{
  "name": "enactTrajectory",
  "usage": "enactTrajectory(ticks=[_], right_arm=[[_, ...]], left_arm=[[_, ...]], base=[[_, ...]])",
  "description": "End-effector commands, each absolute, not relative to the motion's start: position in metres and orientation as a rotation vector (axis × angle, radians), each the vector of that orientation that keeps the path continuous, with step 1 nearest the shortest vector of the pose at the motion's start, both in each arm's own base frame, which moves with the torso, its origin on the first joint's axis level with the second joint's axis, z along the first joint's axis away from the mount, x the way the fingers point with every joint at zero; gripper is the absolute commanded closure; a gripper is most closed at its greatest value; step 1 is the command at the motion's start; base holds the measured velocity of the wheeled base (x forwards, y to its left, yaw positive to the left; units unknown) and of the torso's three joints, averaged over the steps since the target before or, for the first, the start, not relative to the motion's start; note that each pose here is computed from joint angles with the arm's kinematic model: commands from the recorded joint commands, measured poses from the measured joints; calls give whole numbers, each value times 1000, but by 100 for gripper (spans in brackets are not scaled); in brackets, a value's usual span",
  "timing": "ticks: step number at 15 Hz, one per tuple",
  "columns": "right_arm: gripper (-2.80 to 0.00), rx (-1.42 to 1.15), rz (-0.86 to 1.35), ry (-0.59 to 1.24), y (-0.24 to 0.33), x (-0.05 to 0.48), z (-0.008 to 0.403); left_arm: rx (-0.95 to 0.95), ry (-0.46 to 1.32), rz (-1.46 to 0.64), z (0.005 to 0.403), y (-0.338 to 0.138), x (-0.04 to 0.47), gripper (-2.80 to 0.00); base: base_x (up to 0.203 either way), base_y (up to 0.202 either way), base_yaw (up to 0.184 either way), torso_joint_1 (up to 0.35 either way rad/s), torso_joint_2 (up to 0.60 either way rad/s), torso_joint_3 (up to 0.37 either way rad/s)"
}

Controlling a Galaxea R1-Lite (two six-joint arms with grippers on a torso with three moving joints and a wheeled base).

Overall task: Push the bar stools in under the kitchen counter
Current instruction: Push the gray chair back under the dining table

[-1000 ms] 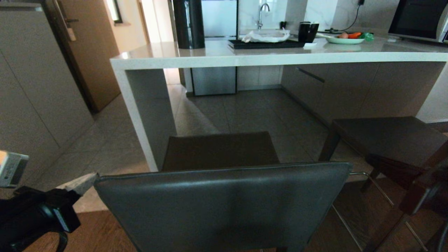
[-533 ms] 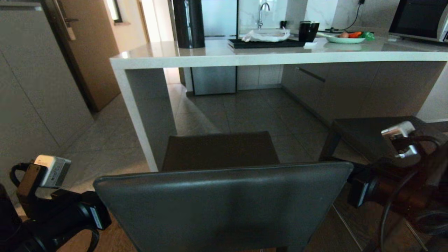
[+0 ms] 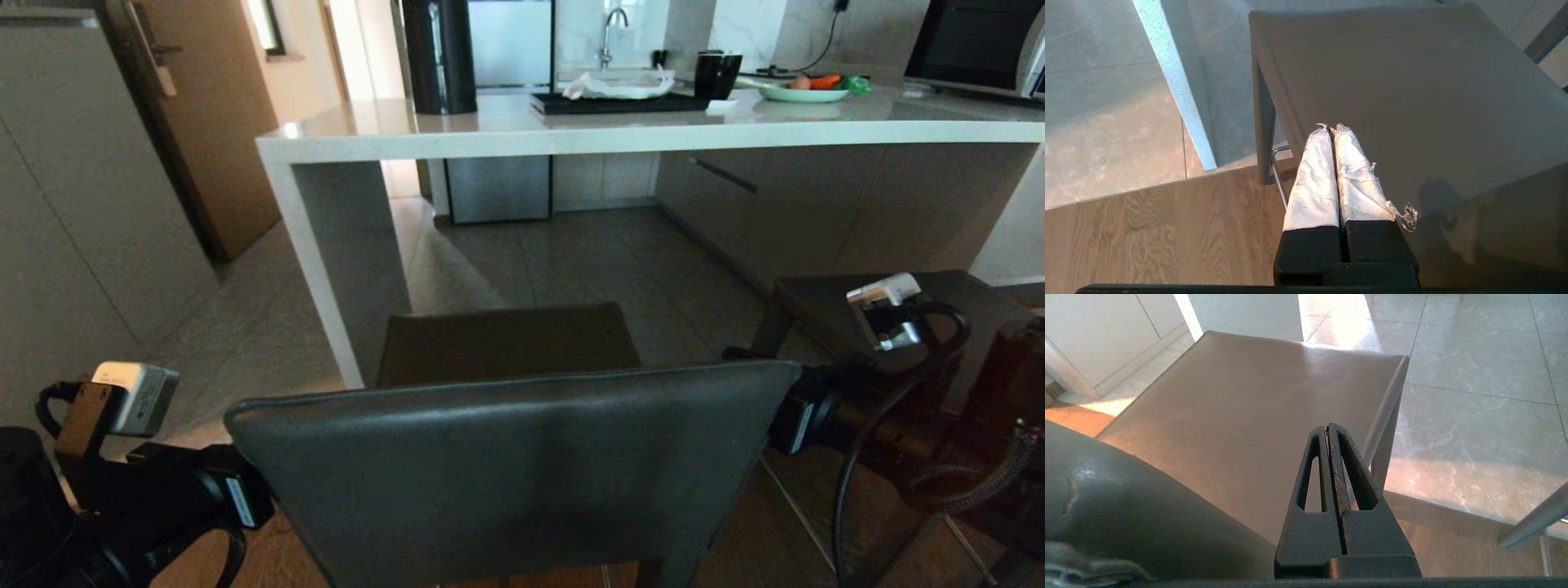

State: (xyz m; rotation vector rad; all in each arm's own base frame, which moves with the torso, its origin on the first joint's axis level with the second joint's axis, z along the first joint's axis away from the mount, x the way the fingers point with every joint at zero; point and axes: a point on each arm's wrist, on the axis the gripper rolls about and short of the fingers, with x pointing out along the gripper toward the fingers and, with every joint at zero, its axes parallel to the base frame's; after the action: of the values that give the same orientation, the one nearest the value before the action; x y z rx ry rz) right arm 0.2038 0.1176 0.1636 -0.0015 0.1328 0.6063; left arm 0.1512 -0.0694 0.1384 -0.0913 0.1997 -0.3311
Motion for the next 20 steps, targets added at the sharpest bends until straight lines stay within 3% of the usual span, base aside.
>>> enactTrajectory(ticks=[1,7,20], right_arm=[[0,-16,647,153,134,213,157],[0,-13,529,101,161,255,161],[0,-16,559,100,156,227,164]], left_arm=[[-83,219,-375,135,-76,150,0],[-69,265,-378,129,-92,178,0],[-73,250,-288,130,-110,231,0]], base=[[0,0,0,0,0,0],[0,0,0,0,0,0],[0,0,0,0,0,0]])
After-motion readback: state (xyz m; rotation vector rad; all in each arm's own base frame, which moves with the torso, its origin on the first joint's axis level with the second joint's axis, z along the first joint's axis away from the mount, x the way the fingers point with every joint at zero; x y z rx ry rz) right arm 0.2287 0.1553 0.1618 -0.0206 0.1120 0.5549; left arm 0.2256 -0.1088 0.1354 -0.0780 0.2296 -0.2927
